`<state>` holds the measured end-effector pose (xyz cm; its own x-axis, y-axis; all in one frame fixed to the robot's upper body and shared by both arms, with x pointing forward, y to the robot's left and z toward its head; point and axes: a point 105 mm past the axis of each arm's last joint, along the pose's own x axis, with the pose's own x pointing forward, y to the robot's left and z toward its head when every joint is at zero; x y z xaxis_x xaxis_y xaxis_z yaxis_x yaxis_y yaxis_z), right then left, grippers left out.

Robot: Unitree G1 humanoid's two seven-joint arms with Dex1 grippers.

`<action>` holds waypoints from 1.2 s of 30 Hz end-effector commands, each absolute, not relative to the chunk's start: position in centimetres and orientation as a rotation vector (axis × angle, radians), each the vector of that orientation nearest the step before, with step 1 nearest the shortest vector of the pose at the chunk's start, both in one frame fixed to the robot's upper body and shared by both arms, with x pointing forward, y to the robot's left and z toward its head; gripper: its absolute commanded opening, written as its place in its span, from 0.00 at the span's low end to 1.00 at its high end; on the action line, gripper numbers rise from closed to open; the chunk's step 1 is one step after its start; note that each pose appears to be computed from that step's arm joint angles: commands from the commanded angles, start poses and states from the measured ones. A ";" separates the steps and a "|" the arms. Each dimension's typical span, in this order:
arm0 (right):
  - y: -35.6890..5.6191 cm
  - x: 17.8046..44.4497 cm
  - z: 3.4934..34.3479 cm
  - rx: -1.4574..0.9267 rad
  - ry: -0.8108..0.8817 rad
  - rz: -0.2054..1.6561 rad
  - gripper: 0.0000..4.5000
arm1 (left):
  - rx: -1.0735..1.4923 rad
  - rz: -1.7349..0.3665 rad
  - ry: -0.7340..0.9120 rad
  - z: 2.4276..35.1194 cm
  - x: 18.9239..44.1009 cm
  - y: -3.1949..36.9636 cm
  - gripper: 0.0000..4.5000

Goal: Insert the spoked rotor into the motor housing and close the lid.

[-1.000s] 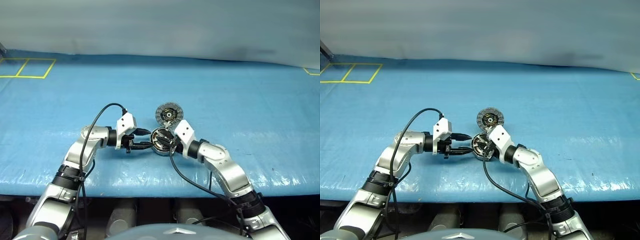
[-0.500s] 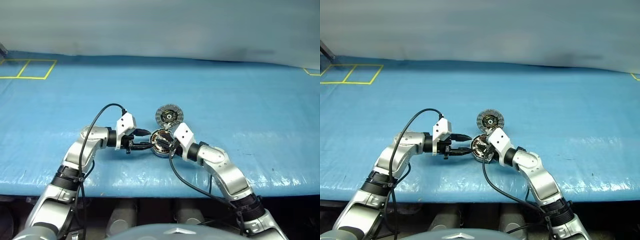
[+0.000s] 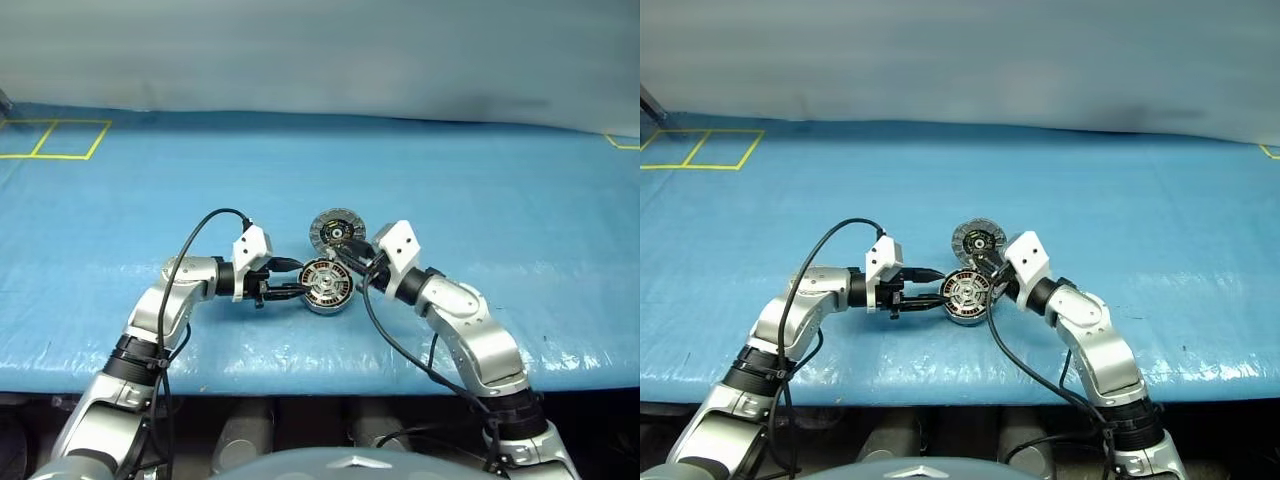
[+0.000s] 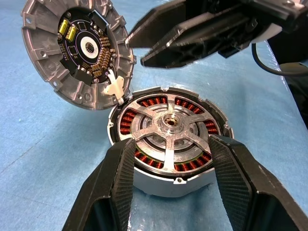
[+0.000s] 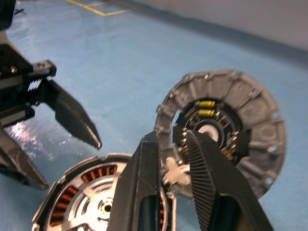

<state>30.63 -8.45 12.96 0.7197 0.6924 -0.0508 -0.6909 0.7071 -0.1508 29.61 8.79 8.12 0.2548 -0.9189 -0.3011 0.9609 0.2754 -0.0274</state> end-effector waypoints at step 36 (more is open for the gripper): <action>-7.7 36.3 12.8 0.201 0.289 0.856 0.01 | -0.045 -1.176 0.159 9.7 30.1 10.5 0.58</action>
<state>36.95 -8.36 11.36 0.6477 0.7287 -0.2223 -0.6673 0.6834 0.2960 29.73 10.09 8.79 0.3587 -0.9246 -0.1278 0.9165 0.3749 -0.1394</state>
